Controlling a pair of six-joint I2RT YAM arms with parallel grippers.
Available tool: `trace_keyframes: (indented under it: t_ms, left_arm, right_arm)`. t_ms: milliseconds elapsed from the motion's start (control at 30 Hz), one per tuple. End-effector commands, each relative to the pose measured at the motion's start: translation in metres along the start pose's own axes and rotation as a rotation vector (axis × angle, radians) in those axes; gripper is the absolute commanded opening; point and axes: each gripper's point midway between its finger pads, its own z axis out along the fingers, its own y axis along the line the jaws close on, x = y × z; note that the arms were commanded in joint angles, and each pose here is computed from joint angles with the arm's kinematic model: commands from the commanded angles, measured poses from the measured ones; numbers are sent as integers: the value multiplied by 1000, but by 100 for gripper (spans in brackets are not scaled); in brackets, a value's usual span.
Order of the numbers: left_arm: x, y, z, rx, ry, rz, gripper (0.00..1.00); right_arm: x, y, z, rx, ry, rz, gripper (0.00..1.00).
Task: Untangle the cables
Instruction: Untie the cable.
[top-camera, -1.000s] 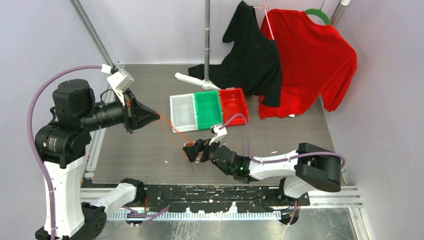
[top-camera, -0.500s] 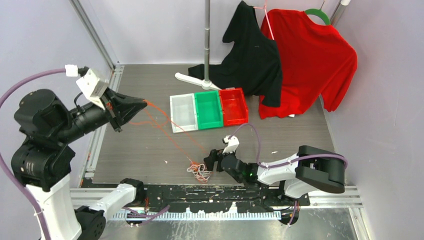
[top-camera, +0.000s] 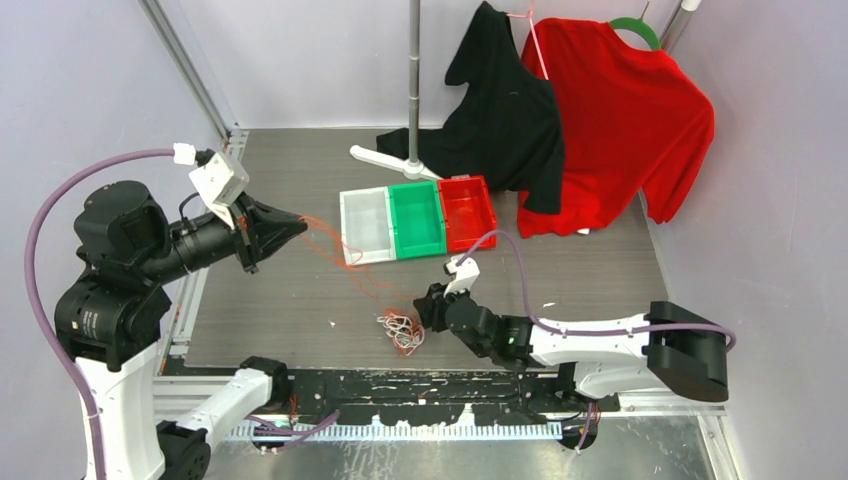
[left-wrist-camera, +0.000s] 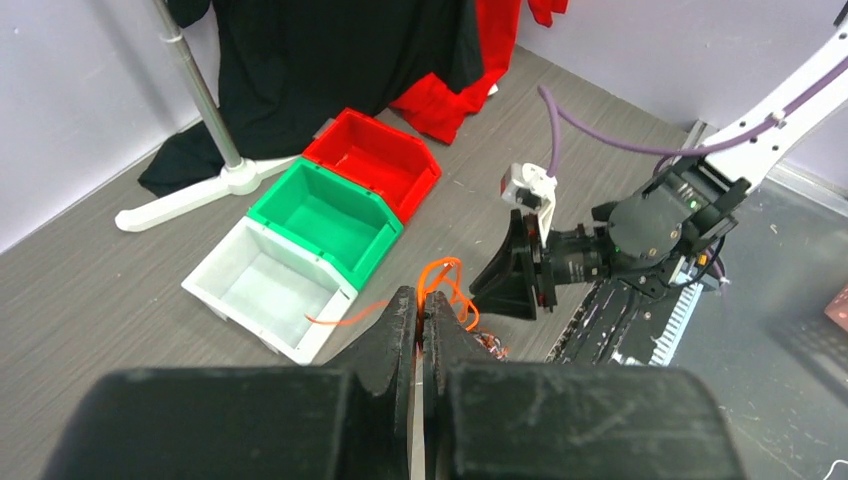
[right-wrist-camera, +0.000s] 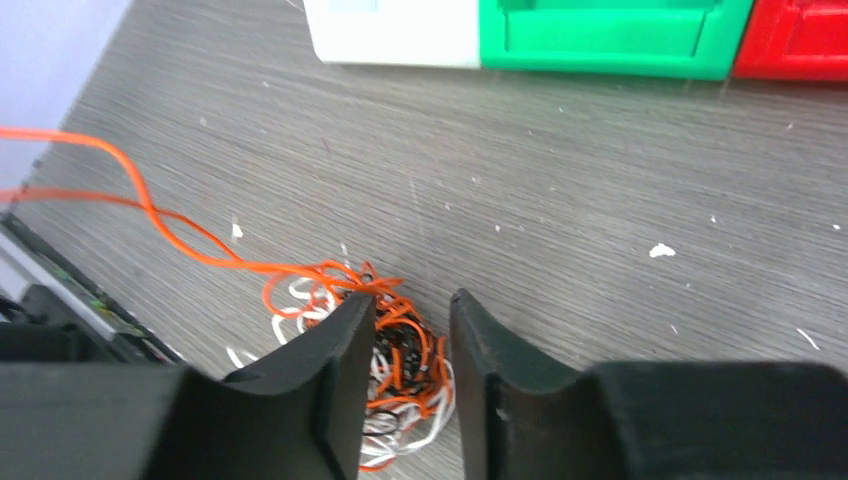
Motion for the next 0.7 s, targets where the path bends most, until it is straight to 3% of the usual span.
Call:
trace_keyframes:
  t_ms: [0,200,367,400,467,533,667]
  left_arm:
    - [2,-6,-6,17,-10,61,0]
    - [28,2,-6,-23,32,77,0]
    - [32,5,-6,-38,39,93,0]
    - [31,5,-6,-36,39,93,0]
    - [30,4,-5,-27,38,92,0]
    - [27,3,-5,-18,35,91,0]
    - [24,-1,-5,-1,31,93,0]
  right_arm:
    - [-49,24,-9,-39,-89,-14,32]
    - [-96,40,-26,-69,-159,-46,2]
    - [-116,53,-35,-121,-179,-46,3]
    - [-117,60,-35,-148,-174,-51,13]
    - [-118,77,-35,-219,-160,-77,61]
    - [-120,96,-33,-287,-147,-118,88]
    - [-136,138,-34,-424,-144,-184,95]
